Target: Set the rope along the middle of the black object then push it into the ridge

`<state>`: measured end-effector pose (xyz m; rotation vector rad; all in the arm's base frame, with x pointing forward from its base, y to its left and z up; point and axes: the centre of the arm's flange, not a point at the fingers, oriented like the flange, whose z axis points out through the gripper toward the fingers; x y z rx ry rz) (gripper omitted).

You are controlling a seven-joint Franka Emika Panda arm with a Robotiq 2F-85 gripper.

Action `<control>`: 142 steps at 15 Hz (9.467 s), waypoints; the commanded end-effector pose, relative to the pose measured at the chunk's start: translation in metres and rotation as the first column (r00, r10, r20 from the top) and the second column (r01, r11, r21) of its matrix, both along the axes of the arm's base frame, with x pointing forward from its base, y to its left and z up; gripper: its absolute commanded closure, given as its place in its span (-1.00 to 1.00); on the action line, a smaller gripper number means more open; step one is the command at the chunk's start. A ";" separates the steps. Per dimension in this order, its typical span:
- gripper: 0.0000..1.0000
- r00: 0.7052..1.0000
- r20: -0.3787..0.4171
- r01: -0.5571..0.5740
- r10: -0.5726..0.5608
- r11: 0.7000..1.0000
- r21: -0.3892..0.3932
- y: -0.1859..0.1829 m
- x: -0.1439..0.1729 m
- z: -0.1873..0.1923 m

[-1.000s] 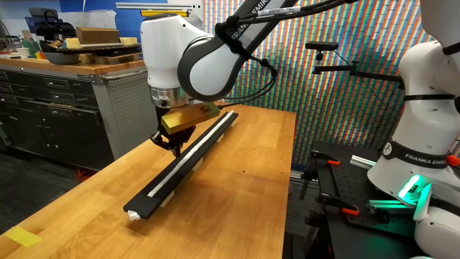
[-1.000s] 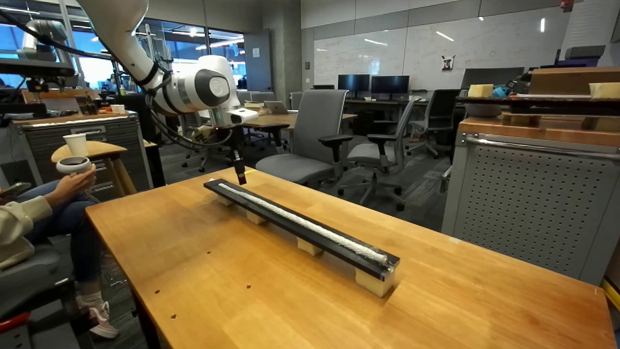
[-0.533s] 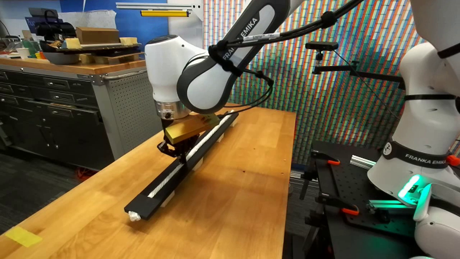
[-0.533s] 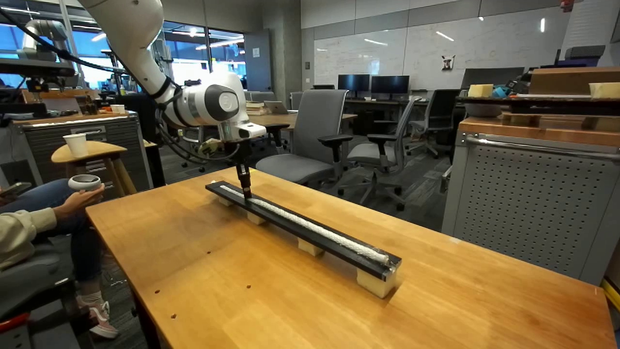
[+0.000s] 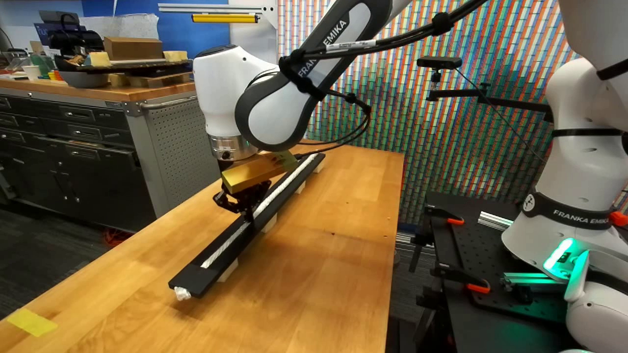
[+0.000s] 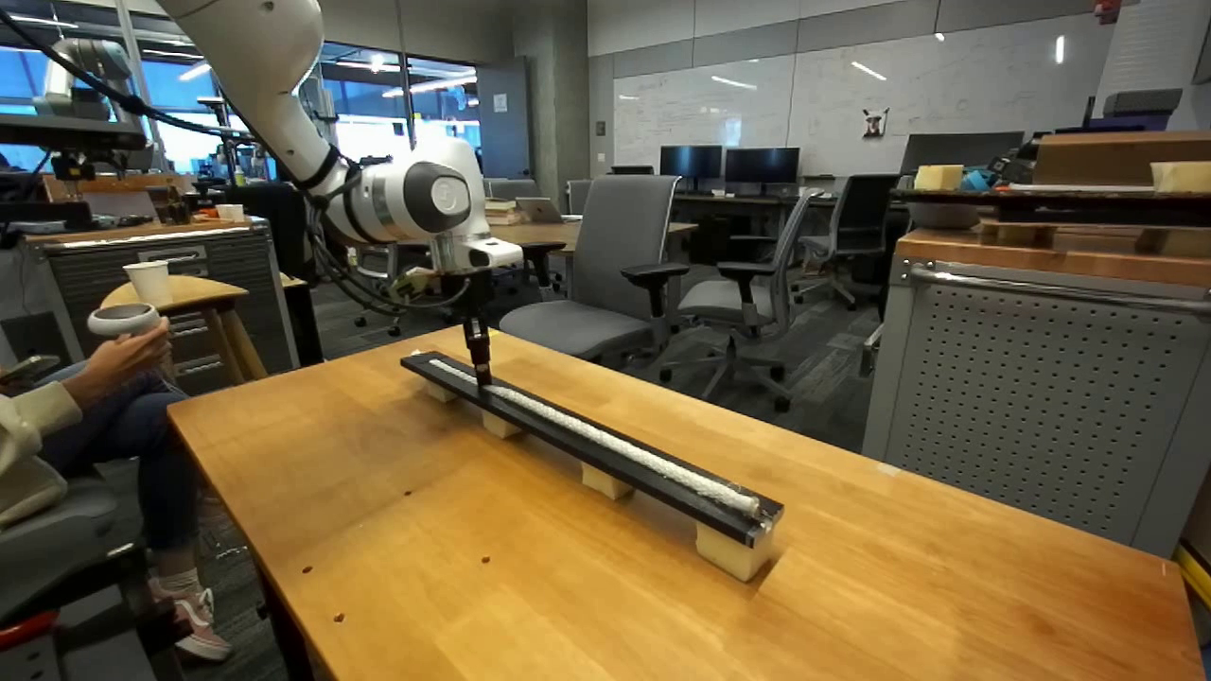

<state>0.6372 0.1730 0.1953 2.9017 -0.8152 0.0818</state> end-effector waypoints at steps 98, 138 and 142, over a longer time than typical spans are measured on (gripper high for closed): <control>0.95 0.967 0.176 0.217 -0.186 0.960 -0.176 -0.116 -0.046 0.027; 0.95 0.955 0.158 0.284 -0.250 0.924 -0.257 -0.144 -0.008 -0.042; 0.95 0.952 0.156 0.296 -0.264 0.925 -0.237 -0.142 -0.010 -0.034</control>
